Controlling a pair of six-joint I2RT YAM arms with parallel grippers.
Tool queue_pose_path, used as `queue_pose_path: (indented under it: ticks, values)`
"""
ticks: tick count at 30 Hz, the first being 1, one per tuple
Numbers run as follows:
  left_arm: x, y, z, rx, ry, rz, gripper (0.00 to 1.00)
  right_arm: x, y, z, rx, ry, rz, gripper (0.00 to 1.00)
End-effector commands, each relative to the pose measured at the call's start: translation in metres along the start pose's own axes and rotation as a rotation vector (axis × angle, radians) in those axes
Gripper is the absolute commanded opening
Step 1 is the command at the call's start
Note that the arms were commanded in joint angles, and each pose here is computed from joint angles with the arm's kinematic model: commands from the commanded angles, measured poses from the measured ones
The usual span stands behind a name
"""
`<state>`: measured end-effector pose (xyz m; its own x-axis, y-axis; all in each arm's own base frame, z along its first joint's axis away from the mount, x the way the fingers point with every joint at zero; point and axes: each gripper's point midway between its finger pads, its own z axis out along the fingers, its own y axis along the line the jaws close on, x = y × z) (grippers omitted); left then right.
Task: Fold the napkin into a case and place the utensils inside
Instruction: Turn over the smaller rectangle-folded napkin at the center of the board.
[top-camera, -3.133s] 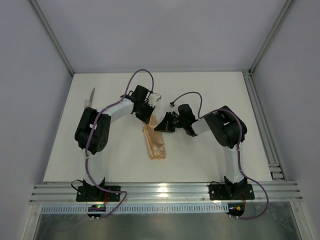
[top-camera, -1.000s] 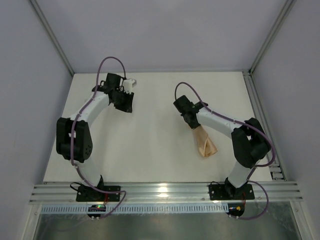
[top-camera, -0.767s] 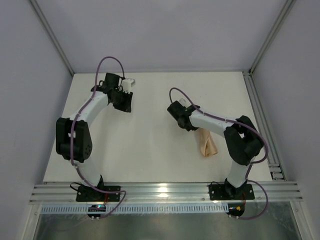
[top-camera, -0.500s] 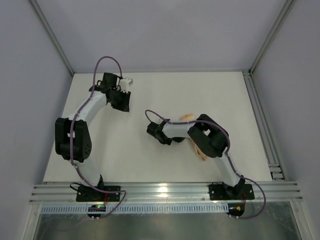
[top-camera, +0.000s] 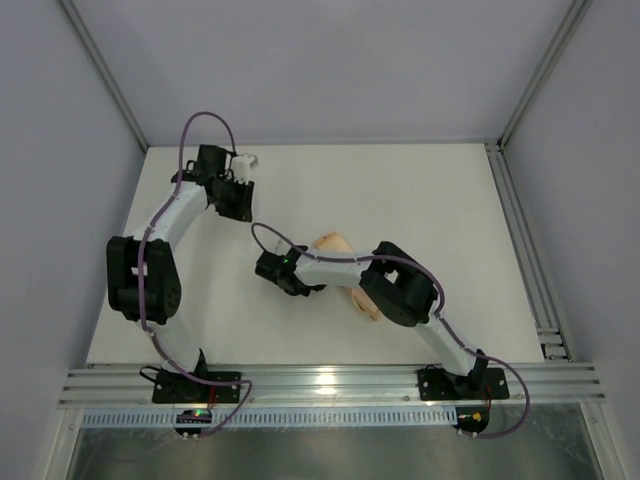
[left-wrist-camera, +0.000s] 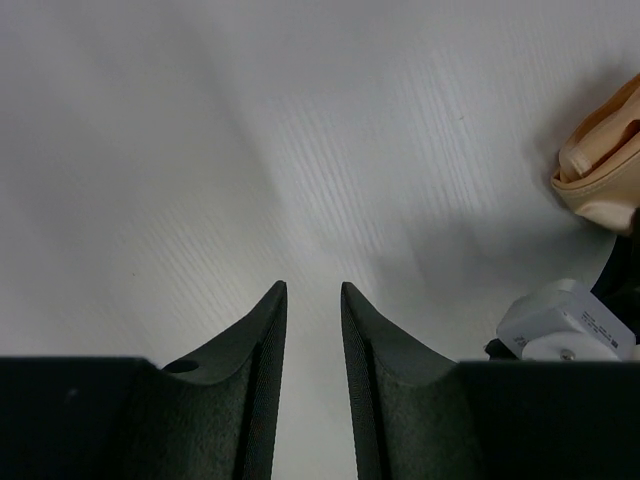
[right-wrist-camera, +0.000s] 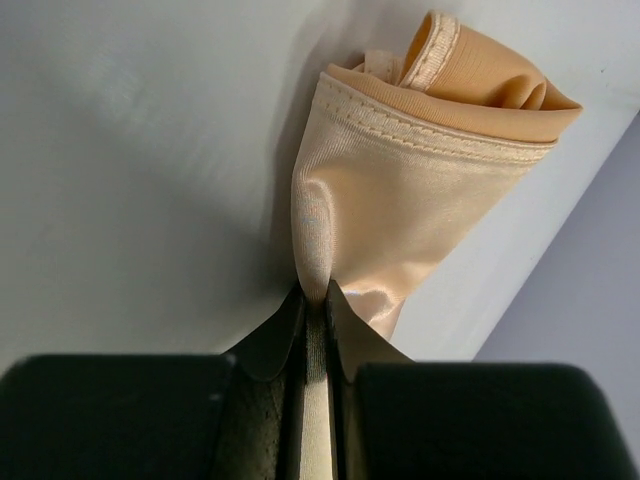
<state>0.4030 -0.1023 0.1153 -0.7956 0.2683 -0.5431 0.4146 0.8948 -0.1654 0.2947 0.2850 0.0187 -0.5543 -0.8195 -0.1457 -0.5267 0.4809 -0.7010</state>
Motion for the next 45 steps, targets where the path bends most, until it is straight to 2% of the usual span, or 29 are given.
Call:
queue_pose_path:
  ticks: [1,3,7,9,12,16,19,20,22,23,24,30,33,36,40,42,45]
  values:
    - [-0.021,0.011,-0.023,-0.037,-0.084,0.011,0.31,-0.022,0.044,-0.013,-0.130,-0.057,0.056,0.12]
    - [-0.022,0.010,-0.024,-0.035,-0.085,0.017,0.31,-0.028,0.054,-0.020,-0.159,-0.080,0.056,0.17]
    - [-0.018,0.009,-0.022,-0.027,-0.076,0.011,0.34,-0.048,0.078,-0.044,-0.252,-0.160,0.067,0.34]
    - [-0.013,0.009,-0.019,-0.022,-0.066,0.006,0.35,-0.054,0.079,-0.054,-0.264,-0.190,0.076,0.46]
    - [-0.009,0.006,-0.013,-0.007,-0.055,0.004,0.37,-0.071,0.068,-0.078,-0.284,-0.265,0.111,0.57]
    - [-0.008,0.001,-0.004,0.014,-0.045,0.012,0.39,-0.095,0.054,-0.121,-0.334,-0.395,0.158,0.66]
    - [-0.010,-0.010,0.002,0.056,-0.040,0.025,0.40,-0.099,0.040,-0.164,-0.432,-0.486,0.194,0.66]
    - [-0.010,-0.013,0.004,0.068,-0.038,0.028,0.40,-0.098,0.024,-0.194,-0.516,-0.551,0.234,0.66]
    - [-0.008,-0.024,0.008,0.092,-0.026,0.045,0.41,-0.076,0.021,-0.199,-0.581,-0.549,0.270,0.65]
    - [-0.006,-0.035,0.013,0.112,-0.015,0.064,0.41,-0.066,-0.001,-0.219,-0.620,-0.590,0.320,0.64]
    - [-0.003,-0.041,0.016,0.122,-0.008,0.075,0.41,-0.043,0.007,-0.208,-0.668,-0.525,0.341,0.63]
    - [0.009,-0.102,0.043,0.201,0.032,0.170,0.43,0.048,-0.020,-0.177,-0.764,-0.357,0.582,0.57]
    - [0.011,-0.132,0.058,0.246,0.043,0.212,0.44,0.071,-0.032,-0.151,-0.760,-0.311,0.702,0.59]
    - [0.013,-0.157,0.066,0.291,0.051,0.247,0.46,0.080,-0.037,-0.134,-0.778,-0.311,0.754,0.61]
    - [0.017,-0.166,0.078,0.304,0.065,0.239,0.47,0.087,-0.030,-0.130,-0.805,-0.328,0.747,0.60]
    - [0.020,-0.165,0.084,0.295,0.077,0.230,0.47,0.093,-0.018,-0.120,-0.814,-0.303,0.746,0.57]
    - [0.025,-0.160,0.090,0.276,0.095,0.223,0.48,0.097,-0.003,-0.111,-0.829,-0.290,0.750,0.47]
